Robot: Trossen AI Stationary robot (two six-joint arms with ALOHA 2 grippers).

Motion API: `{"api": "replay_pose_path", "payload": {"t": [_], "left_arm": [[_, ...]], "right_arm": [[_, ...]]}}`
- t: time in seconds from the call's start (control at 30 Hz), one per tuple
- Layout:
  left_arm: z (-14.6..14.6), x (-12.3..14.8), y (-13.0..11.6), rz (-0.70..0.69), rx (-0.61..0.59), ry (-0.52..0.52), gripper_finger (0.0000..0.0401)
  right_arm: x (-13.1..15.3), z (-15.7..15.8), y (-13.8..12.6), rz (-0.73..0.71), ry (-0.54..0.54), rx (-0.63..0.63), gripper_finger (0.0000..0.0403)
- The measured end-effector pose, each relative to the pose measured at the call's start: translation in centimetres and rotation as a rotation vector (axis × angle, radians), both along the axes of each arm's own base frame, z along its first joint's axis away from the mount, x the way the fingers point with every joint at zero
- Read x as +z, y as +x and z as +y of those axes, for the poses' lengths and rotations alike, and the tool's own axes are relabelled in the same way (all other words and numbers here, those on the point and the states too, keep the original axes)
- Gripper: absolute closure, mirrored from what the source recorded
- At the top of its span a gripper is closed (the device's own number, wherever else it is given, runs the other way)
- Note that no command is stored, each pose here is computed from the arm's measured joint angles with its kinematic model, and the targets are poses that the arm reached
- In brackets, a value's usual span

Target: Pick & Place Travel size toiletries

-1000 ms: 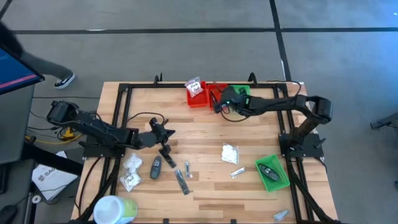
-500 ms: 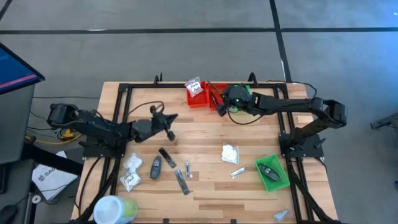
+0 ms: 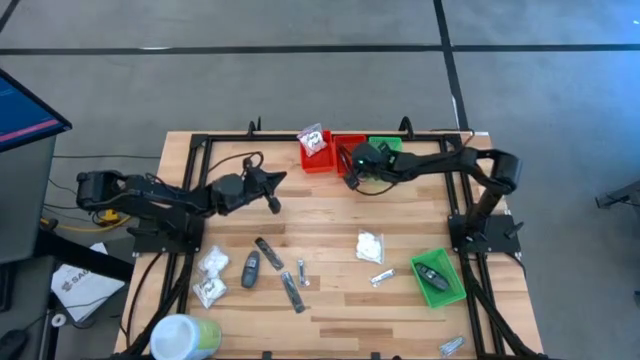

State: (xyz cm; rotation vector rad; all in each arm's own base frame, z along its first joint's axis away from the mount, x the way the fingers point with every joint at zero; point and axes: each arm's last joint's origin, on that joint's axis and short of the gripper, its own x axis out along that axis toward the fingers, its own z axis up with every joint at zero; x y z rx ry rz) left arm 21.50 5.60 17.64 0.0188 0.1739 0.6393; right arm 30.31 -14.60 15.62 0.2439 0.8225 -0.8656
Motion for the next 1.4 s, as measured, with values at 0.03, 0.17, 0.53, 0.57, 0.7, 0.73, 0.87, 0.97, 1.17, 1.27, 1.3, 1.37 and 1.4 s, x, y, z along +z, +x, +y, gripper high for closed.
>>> {"api": "replay_pose_path", "payload": {"t": [0.03, 0.17, 0.53, 0.57, 0.7, 0.73, 0.87, 0.97, 1.17, 1.27, 1.3, 1.37, 1.4], "left_arm": [[0.1, 0.0, 0.0, 0.001, -0.009, 0.000, 0.0399], [0.3, 0.1, 0.0, -0.006, -0.031, -0.004, 0.0399], [-0.6, 0.1, 0.2, -0.008, -0.076, -0.003, 0.0399], [-0.6, 0.1, 0.2, -0.010, -0.078, -0.002, 0.0399], [-0.6, 0.1, 0.2, -0.022, -0.076, -0.015, 0.0399], [-0.6, 0.1, 0.2, -0.031, -0.086, -0.030, 0.0399], [-1.0, 0.3, 0.3, -0.081, -0.199, -0.111, 0.0399], [-1.4, 0.3, 0.5, -0.106, -0.299, -0.191, 0.0399], [-2.4, 1.2, 1.4, -0.116, -0.368, -0.248, 0.0400], [-3.5, 1.9, 2.3, -0.046, -0.412, -0.256, 0.0400], [-4.1, 2.0, 2.5, -0.010, -0.431, -0.254, 0.0400], [-5.2, 2.0, 2.7, 0.044, -0.430, -0.235, 0.0400], [-5.8, 1.8, 2.6, 0.069, -0.422, -0.215, 0.0400]], "right_arm": [[-0.2, -0.1, 0.2, 0.018, 0.008, -0.002, 0.0397], [0.0, -0.3, 1.3, 0.058, -0.015, -0.022, 0.0380], [3.1, 0.7, 1.7, 0.066, -0.113, -0.049, 0.0231], [3.4, 0.9, 1.7, 0.063, -0.118, -0.039, 0.0216], [6.1, 2.0, 1.0, 0.008, -0.147, -0.007, 0.0163], [6.9, 2.4, 0.8, -0.016, -0.153, 0.002, 0.0154], [10.4, 5.3, 0.2, -0.148, -0.135, 0.111, 0.0140], [12.6, 8.2, -0.3, -0.249, -0.117, 0.209, 0.0139], [15.4, 13.1, -0.9, -0.400, -0.129, 0.365, 0.0138], [15.9, 15.5, -1.3, -0.424, -0.115, 0.444, 0.0138], [16.0, 16.3, -1.5, -0.428, -0.109, 0.473, 0.0138], [16.2, 17.8, -1.8, -0.439, -0.099, 0.526, 0.0138], [16.4, 18.5, -2.0, -0.447, -0.094, 0.549, 0.0138]]}}
